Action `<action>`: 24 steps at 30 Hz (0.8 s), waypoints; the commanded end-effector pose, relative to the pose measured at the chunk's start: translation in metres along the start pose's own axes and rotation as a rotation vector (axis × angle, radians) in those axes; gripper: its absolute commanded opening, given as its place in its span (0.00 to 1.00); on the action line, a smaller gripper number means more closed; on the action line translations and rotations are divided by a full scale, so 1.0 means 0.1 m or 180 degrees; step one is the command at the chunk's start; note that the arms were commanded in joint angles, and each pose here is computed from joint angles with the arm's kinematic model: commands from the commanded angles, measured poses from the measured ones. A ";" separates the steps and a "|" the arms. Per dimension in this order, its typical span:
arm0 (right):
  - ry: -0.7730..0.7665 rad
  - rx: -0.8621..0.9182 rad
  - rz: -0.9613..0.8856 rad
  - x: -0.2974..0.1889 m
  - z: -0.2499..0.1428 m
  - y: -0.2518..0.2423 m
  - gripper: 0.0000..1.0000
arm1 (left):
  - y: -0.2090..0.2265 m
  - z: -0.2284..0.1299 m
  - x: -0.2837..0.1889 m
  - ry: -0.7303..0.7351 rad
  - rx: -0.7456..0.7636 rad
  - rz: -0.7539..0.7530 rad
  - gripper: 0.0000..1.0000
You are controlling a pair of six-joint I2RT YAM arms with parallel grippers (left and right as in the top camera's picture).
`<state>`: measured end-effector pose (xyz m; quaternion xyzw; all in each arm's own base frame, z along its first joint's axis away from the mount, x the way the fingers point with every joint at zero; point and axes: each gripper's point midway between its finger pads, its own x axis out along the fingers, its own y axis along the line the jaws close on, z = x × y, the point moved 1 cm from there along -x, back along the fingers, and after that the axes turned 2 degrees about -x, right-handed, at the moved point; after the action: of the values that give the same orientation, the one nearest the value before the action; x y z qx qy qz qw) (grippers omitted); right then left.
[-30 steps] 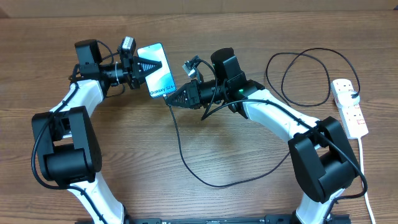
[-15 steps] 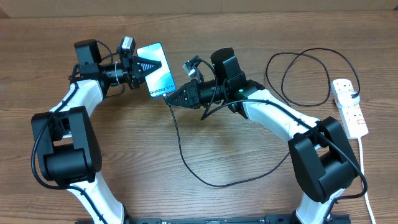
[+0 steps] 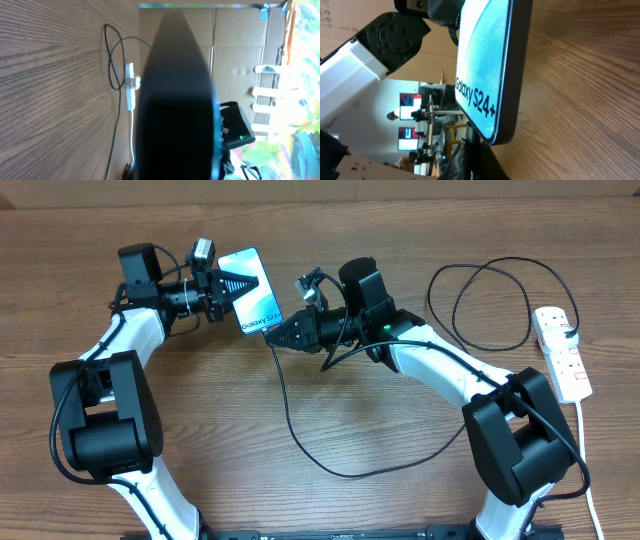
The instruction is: Plug charger to phone and switch on socket
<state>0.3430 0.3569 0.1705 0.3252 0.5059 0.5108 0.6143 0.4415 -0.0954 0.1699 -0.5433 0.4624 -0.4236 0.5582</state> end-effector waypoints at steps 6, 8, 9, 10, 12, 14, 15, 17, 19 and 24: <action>-0.0517 -0.0114 -0.0236 -0.12 0.33 0.02 0.04 | -0.16 -0.15 0.02 0.0255 0.0046 -0.0194 0.04; -0.0533 -0.0143 -0.0221 -0.13 0.35 0.03 0.04 | -0.16 -0.15 0.02 0.0255 0.0044 -0.0195 0.04; -0.0541 -0.0151 -0.0218 -0.13 0.35 0.04 0.04 | -0.16 -0.15 0.02 0.0255 0.0046 -0.0194 0.04; -0.0552 -0.0151 -0.0219 -0.13 0.36 0.04 0.04 | -0.16 -0.15 0.02 0.0255 0.0044 -0.0195 0.04; -0.0601 -0.0163 -0.0235 -0.13 0.39 0.04 0.04 | -0.16 -0.15 0.02 0.0255 0.0044 -0.0194 0.04; -0.0641 -0.0188 -0.0239 -0.14 0.41 0.04 0.04 | -0.16 -0.15 0.02 0.0255 0.0044 -0.0195 0.04; -0.0662 -0.0200 -0.0234 -0.14 0.43 0.05 0.04 | -0.16 -0.15 0.02 0.0255 0.0046 -0.0194 0.04; -0.0689 -0.0214 -0.0229 -0.14 0.45 0.06 0.04 | -0.16 -0.15 0.02 0.0255 0.0044 -0.0195 0.04; -0.0741 -0.0162 -0.0269 -0.15 0.47 0.04 0.04 | -0.16 -0.15 0.02 0.0255 0.0044 -0.0194 0.04; -0.0795 -0.0149 -0.0312 -0.16 0.50 0.02 0.60 | -0.16 -0.15 0.02 0.0255 0.0047 -0.0195 0.04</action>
<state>0.3666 0.3584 0.1741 0.3412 0.4702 0.4771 0.6594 0.4430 -0.0909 0.1703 -0.5472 0.4607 -0.4188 0.5594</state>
